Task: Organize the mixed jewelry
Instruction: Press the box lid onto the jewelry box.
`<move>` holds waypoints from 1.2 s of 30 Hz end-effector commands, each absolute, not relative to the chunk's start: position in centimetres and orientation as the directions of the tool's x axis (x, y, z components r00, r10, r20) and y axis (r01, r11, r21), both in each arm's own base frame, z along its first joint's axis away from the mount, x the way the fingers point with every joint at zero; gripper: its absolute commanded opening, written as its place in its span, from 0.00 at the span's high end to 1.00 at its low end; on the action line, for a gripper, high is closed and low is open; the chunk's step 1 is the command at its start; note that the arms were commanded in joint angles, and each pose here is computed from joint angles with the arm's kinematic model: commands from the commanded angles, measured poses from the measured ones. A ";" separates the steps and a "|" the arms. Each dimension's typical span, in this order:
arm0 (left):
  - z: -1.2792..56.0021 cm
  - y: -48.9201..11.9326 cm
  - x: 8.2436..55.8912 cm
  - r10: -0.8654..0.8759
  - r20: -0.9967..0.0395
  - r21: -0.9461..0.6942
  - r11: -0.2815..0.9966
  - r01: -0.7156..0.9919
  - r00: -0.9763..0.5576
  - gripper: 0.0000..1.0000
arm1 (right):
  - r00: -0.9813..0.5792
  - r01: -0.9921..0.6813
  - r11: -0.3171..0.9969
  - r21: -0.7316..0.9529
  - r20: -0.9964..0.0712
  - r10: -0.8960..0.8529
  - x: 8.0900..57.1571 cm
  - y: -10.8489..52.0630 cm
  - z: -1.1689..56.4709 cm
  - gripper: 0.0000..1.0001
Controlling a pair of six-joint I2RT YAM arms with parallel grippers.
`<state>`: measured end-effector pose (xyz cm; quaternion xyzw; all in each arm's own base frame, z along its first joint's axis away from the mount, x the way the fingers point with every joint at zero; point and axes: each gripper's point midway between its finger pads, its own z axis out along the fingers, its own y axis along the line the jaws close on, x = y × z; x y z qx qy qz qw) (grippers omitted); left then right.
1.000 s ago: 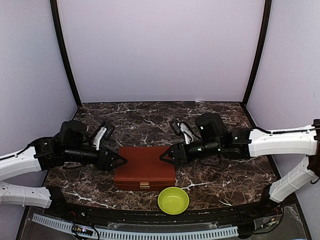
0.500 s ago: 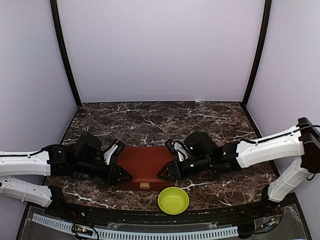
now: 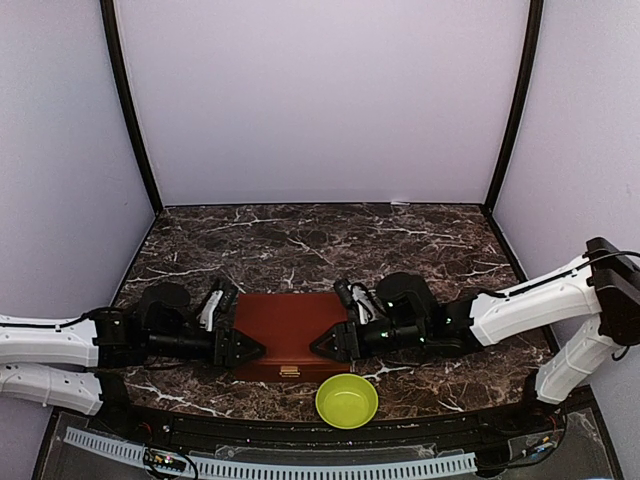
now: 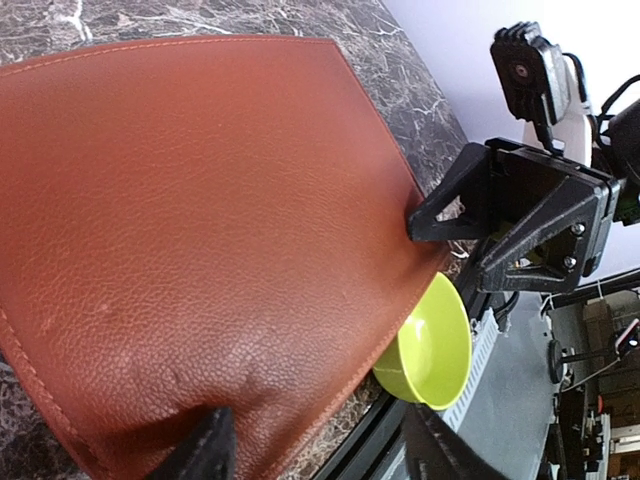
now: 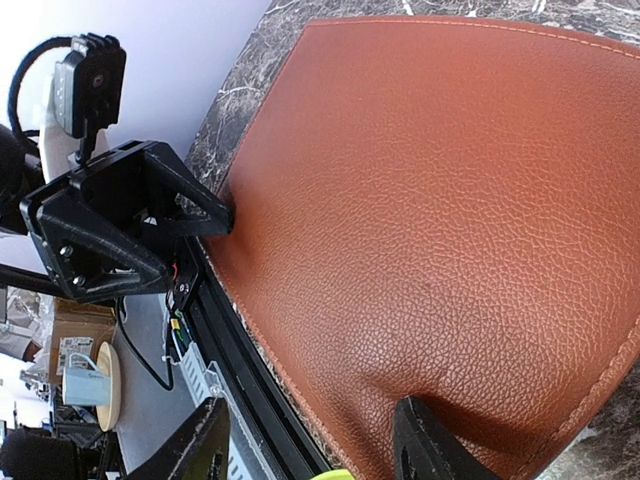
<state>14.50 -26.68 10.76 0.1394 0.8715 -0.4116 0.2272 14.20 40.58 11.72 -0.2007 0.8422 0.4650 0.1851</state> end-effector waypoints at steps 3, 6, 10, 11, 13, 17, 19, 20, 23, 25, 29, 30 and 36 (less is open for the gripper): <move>8.9 -24.8 14.3 0.106 -0.464 -0.563 0.731 0.386 -0.879 0.26 | -0.841 -0.511 0.634 0.581 -0.491 -0.228 14.2 37.7 9.1 0.34; 14.0 -26.8 17.1 0.091 -0.594 -0.526 0.707 0.472 -0.799 0.12 | -0.774 -0.566 0.639 0.521 -0.603 -0.194 16.2 37.1 12.7 0.21; 17.5 -28.7 21.2 0.096 -0.685 -0.484 0.682 0.549 -0.722 0.05 | -0.707 -0.577 0.671 0.465 -0.696 -0.125 20.3 34.9 15.8 0.11; 17.4 -28.9 22.7 0.090 -0.694 -0.486 0.673 0.558 -0.714 0.05 | -0.692 -0.563 0.693 0.450 -0.715 -0.097 21.9 33.9 16.2 0.10; 17.8 -28.8 25.7 0.066 -0.724 -0.476 0.673 0.566 -0.687 0.05 | -0.661 -0.528 0.737 0.422 -0.749 -0.046 24.8 32.0 16.5 0.08; 18.0 -26.9 31.5 0.060 -0.777 -0.389 0.737 0.552 -0.627 0.05 | -0.632 -0.408 0.824 0.393 -0.773 0.056 30.8 26.6 15.7 0.07; 18.4 -24.7 34.5 0.040 -0.796 -0.351 0.783 0.514 -0.604 0.05 | -0.630 -0.334 0.863 0.378 -0.771 0.094 33.2 23.4 14.9 0.07; 18.8 -22.8 36.1 0.011 -0.807 -0.341 0.809 0.479 -0.591 0.04 | -0.628 -0.303 0.877 0.373 -0.771 0.111 34.2 21.8 14.6 0.07; 19.7 -18.5 38.7 -0.056 -0.834 -0.325 0.854 0.407 -0.548 0.04 | -0.604 -0.210 0.915 0.346 -0.781 0.157 36.5 16.8 14.0 0.07; 19.0 -14.8 39.4 -0.091 -0.838 -0.313 0.888 0.337 -0.537 0.04 | -0.587 -0.163 0.927 0.338 -0.789 0.184 37.3 13.7 13.8 0.07; 17.1 -6.8 39.1 -0.194 -0.845 -0.312 0.935 0.165 -0.499 0.04 | -0.526 -0.058 0.945 0.321 -0.815 0.244 38.2 7.7 14.0 0.07; 17.6 -4.3 38.8 -0.229 -0.858 -0.313 0.943 0.113 -0.461 0.03 | -0.503 -0.037 0.947 0.319 -0.825 0.258 38.3 6.5 14.3 0.07; 16.6 0.8 35.3 -0.244 -0.924 -0.256 0.967 0.000 -0.296 0.01 | -0.359 0.109 0.955 0.277 -0.885 0.297 37.9 -0.8 15.3 0.07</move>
